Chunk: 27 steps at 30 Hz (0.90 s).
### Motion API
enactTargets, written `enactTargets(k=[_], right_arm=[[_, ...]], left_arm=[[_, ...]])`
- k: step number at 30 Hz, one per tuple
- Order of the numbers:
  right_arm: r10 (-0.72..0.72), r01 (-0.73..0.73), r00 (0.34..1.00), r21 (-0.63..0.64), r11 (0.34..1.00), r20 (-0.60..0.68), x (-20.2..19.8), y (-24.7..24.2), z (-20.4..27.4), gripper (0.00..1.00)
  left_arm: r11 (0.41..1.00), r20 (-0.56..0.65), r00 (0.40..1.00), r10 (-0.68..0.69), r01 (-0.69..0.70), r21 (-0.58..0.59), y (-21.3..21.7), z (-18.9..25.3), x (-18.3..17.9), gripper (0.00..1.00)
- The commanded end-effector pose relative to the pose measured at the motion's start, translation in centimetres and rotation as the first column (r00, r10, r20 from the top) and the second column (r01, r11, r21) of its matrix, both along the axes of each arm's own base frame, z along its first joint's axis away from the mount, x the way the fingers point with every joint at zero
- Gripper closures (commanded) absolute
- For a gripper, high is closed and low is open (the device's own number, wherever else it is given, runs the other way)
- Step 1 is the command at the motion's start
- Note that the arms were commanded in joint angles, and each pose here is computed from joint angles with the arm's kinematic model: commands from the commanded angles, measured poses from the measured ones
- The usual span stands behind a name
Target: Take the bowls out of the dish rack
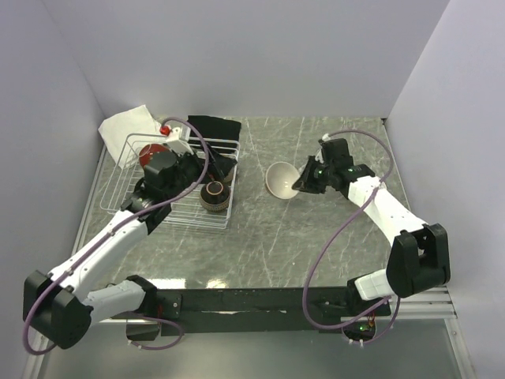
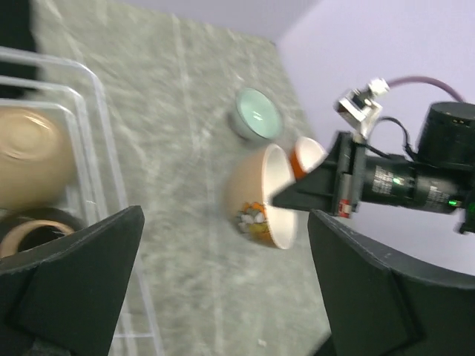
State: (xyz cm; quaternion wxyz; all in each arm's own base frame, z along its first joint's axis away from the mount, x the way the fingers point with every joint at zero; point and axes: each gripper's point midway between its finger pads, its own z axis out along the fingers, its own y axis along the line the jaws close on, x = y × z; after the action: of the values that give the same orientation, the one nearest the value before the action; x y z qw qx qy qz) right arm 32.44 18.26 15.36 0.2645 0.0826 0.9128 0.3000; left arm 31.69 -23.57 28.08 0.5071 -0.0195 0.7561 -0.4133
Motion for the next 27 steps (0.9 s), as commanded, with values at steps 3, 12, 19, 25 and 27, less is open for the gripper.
enactTargets(k=[3, 12, 19, 25, 27], right_arm=[[-0.171, 0.17, 0.985, -0.175, 0.97, 0.008, 0.7, -6.0, 0.6, 1.0], [-0.41, 0.367, 0.906, -0.291, 0.884, -0.103, 1.9, -12.9, -3.0, 1.0], [-0.506, 0.438, 0.853, -0.351, 0.827, -0.127, 3.2, -16.0, -5.0, 1.0], [-0.543, 0.467, 0.824, -0.349, 0.812, -0.162, 3.4, -17.4, -7.0, 1.0], [-0.55, 0.471, 0.818, -0.353, 0.808, -0.167, 3.4, -17.7, -7.5, 1.0]], left_arm=[[0.932, 0.144, 0.97, 0.196, -0.23, 0.28, 6.0, 1.1, 1.1, 0.0], [0.763, 0.223, 0.913, 0.342, -0.408, 0.502, 12.1, 0.4, 0.4, 0.0], [0.715, 0.242, 0.9, 0.362, -0.435, 0.547, 13.7, -0.2, -0.3, 0.0], [0.679, 0.257, 0.893, 0.37, -0.448, 0.581, 14.6, -0.8, -0.7, 0.01], [0.667, 0.257, 0.893, 0.369, -0.447, 0.595, 14.8, -1.1, -0.7, 0.0]])
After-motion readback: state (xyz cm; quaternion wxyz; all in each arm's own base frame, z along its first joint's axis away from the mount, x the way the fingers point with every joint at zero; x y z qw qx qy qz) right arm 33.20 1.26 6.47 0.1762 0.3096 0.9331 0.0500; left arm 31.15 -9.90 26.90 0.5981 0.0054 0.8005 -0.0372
